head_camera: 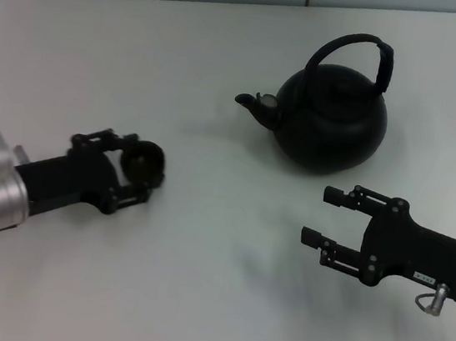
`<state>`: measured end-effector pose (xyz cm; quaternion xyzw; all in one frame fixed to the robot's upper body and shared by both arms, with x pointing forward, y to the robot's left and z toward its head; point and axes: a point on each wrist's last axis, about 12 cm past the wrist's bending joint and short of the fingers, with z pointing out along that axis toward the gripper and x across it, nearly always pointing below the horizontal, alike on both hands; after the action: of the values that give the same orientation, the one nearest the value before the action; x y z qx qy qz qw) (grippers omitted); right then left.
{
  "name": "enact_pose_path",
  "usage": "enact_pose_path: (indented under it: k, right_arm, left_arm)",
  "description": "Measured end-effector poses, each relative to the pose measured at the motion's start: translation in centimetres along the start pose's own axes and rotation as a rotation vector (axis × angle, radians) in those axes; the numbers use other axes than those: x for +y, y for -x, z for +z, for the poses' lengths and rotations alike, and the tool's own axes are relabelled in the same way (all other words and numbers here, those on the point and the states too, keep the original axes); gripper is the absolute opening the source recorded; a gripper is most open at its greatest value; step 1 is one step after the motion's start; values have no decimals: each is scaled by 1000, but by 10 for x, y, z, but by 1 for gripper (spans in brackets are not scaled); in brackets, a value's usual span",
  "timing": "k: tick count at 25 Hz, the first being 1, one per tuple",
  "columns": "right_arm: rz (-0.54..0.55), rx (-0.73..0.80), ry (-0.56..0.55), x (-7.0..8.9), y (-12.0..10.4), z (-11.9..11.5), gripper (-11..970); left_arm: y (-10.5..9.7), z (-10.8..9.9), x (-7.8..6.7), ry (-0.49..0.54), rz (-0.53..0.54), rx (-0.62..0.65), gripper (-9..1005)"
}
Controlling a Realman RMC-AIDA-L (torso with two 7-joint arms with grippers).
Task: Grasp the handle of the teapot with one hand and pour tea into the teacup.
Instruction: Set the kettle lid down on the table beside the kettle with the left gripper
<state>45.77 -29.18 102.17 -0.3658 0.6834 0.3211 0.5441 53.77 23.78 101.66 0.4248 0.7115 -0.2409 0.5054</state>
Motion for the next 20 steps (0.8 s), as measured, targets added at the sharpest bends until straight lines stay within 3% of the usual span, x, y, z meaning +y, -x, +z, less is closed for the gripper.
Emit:
enact_pose_path:
  k: [9, 20]
  right_arm:
    - [0, -1, 1, 0, 0, 0, 678]
    - [3, -6, 3, 2, 0, 2, 680]
  left_arm:
    - [20, 22, -9, -126, 39, -35, 692]
    - [15, 22, -13, -142, 51, -16, 709]
